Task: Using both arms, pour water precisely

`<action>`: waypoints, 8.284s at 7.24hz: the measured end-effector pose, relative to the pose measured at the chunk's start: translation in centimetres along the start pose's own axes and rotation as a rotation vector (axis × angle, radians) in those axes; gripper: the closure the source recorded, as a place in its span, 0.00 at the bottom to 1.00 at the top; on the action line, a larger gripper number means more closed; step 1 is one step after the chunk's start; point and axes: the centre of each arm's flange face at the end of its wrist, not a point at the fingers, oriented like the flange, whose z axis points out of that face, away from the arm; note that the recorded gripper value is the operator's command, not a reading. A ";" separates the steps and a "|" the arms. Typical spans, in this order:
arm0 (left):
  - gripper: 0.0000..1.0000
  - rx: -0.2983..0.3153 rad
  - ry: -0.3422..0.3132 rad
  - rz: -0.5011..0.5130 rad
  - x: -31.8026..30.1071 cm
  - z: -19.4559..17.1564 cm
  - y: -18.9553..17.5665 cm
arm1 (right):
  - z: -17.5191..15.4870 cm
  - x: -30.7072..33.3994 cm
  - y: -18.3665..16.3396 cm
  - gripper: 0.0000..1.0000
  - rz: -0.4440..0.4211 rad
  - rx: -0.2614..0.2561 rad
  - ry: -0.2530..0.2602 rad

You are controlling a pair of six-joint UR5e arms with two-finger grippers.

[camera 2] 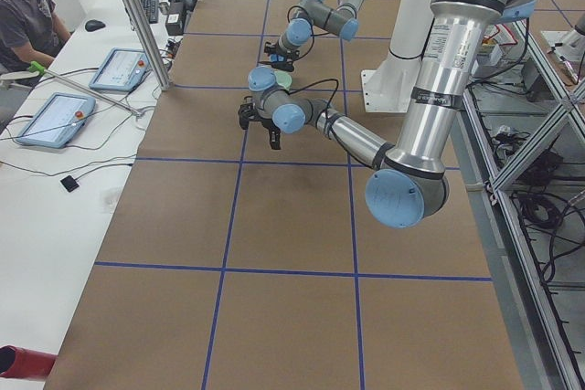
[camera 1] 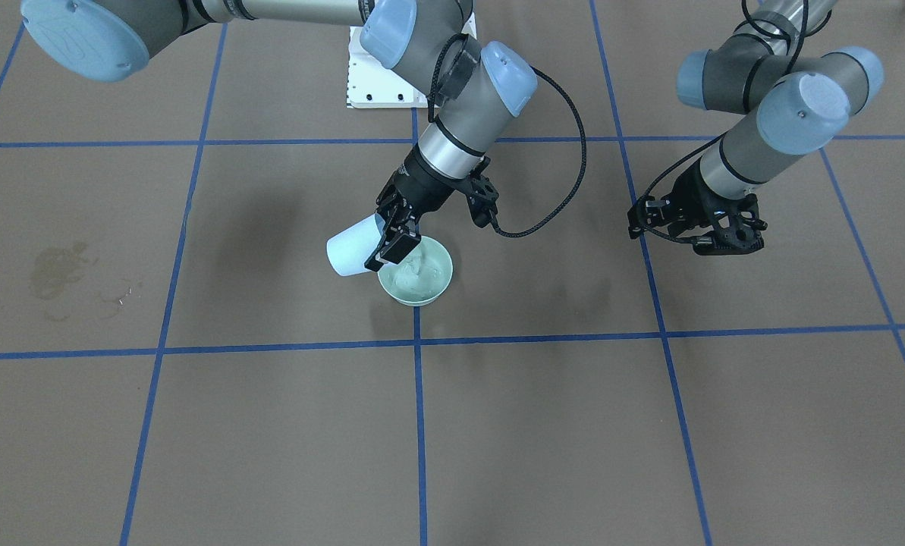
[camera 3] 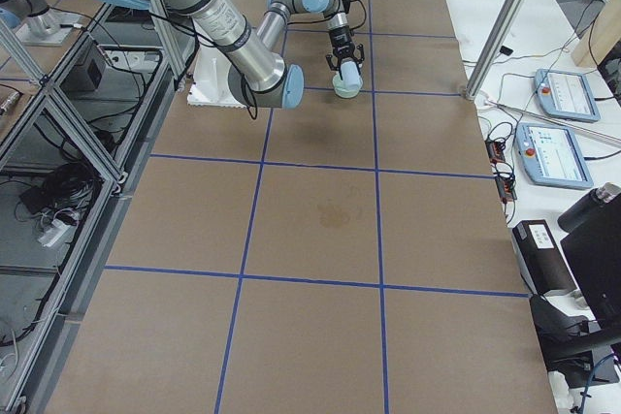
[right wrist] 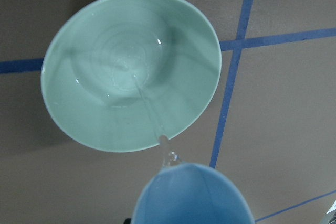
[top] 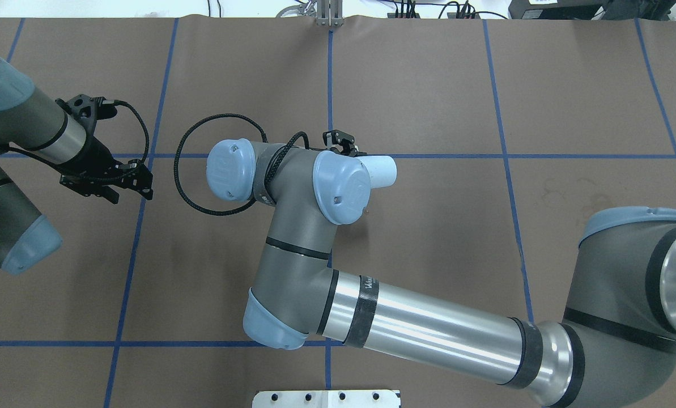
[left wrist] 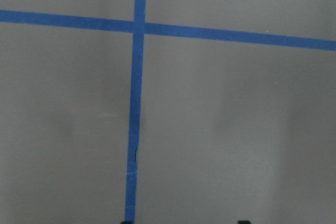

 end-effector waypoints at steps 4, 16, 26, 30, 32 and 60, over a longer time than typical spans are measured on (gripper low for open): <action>0.27 -0.004 -0.004 -0.005 -0.6 0.1 0.3 | 0.0 -0.5 -0.7 1.00 -0.070 -0.063 0.050; 0.26 0.005 0.008 0.015 0.1 -0.6 0.7 | 2.6 0.1 4.5 1.00 0.281 0.081 0.070; 0.26 0.063 0.077 0.028 4.4 -4.9 2.2 | 25.9 -8.6 42.9 1.00 1.342 0.492 -0.386; 0.26 0.065 0.080 0.030 4.4 -5.2 2.5 | 32.1 -11.8 48.5 1.00 1.629 0.569 -0.303; 0.26 0.066 0.082 0.032 4.3 -5.3 2.7 | 33.2 -11.6 48.7 1.00 1.756 0.573 -0.275; 0.24 0.052 0.066 0.002 5.5 -6.2 3.3 | 35.0 -8.2 51.8 0.00 1.834 0.544 -0.364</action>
